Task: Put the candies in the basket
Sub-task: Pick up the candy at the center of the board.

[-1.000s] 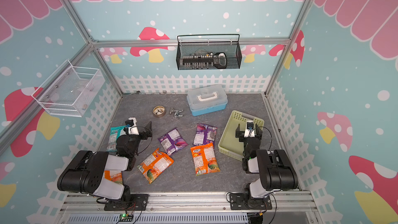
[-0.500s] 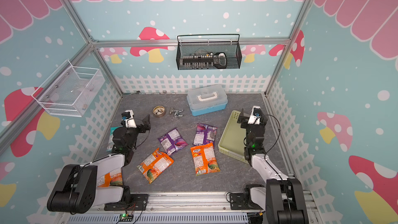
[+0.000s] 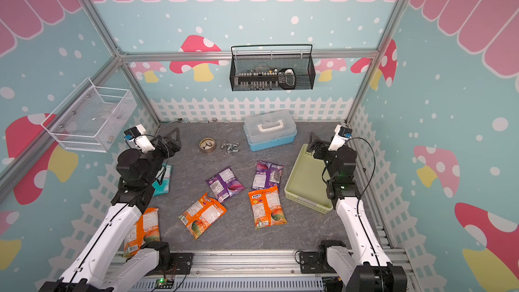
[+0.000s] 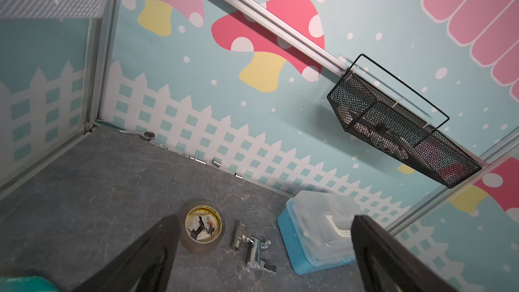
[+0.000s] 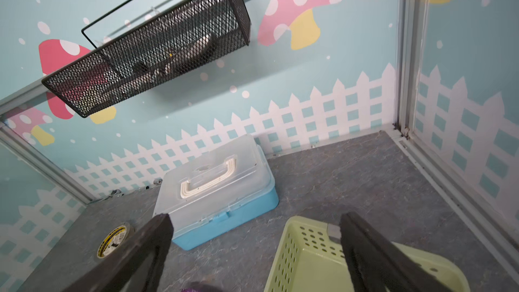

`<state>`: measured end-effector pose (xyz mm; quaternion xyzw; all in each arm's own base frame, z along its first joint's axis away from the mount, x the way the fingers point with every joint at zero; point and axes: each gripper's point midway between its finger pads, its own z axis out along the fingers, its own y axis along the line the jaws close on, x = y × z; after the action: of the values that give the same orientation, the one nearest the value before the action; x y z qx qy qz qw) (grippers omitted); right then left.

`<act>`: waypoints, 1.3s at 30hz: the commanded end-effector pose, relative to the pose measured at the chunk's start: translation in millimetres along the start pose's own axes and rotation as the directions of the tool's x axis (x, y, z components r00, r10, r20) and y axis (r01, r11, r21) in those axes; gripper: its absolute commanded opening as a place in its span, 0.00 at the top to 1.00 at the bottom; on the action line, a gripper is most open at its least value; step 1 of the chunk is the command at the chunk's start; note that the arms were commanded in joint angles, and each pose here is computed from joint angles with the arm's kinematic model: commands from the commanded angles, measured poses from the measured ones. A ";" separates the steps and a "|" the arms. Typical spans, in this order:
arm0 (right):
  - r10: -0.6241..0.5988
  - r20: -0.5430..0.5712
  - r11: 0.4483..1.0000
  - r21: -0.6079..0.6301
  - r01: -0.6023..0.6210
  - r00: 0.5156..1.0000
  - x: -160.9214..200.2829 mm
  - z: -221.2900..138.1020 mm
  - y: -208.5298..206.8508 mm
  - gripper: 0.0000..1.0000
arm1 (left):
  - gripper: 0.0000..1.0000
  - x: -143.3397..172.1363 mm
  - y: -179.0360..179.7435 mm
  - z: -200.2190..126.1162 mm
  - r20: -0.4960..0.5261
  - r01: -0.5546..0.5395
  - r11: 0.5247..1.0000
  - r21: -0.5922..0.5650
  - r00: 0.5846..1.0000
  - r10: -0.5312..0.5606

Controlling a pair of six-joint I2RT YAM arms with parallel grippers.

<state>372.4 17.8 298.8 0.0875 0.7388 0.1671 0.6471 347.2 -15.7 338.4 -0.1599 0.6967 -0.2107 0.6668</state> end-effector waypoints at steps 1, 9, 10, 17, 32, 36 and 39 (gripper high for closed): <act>0.030 -0.129 0.996 -0.079 -0.040 0.991 21.9 1.8 13.5 0.01 | 0.01 29.4 6.1 -23.9 -0.132 0.094 0.995 0.018 0.987 -0.091; 0.039 -0.394 0.985 -0.139 -0.101 0.918 81.3 -2.2 37.5 0.01 | 0.01 80.4 -38.9 -39.7 -0.460 0.196 0.942 0.273 0.886 -0.051; 0.029 -0.415 0.984 -0.148 -0.099 0.909 88.0 -5.2 43.6 0.01 | 0.01 89.0 -42.6 -40.8 -0.503 0.231 0.928 0.292 0.862 -0.056; -0.005 -0.582 0.981 -0.160 -0.108 0.813 142.4 -34.2 78.1 0.07 | 0.01 144.4 -43.9 -43.9 -0.640 0.304 0.918 0.255 0.764 -0.075; 0.042 -0.860 0.998 0.018 -0.052 0.509 272.0 -131.1 90.6 0.34 | 0.01 253.9 -96.0 -75.8 -0.773 0.168 0.927 0.335 0.611 0.168; 0.089 -0.876 0.996 0.071 -0.056 0.475 290.7 -149.8 80.3 0.40 | 0.01 264.3 -92.0 -77.4 -0.789 0.157 0.935 0.317 0.591 0.168; 0.112 -0.884 0.994 0.101 -0.048 0.455 303.5 -157.1 70.3 0.44 | 0.01 272.1 -89.5 -78.4 -0.803 0.155 0.939 0.307 0.571 0.169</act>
<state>172.5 176.9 69.9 0.0063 0.9634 0.2111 0.1653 248.9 -226.0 164.7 0.0791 0.8673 -0.3944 0.2932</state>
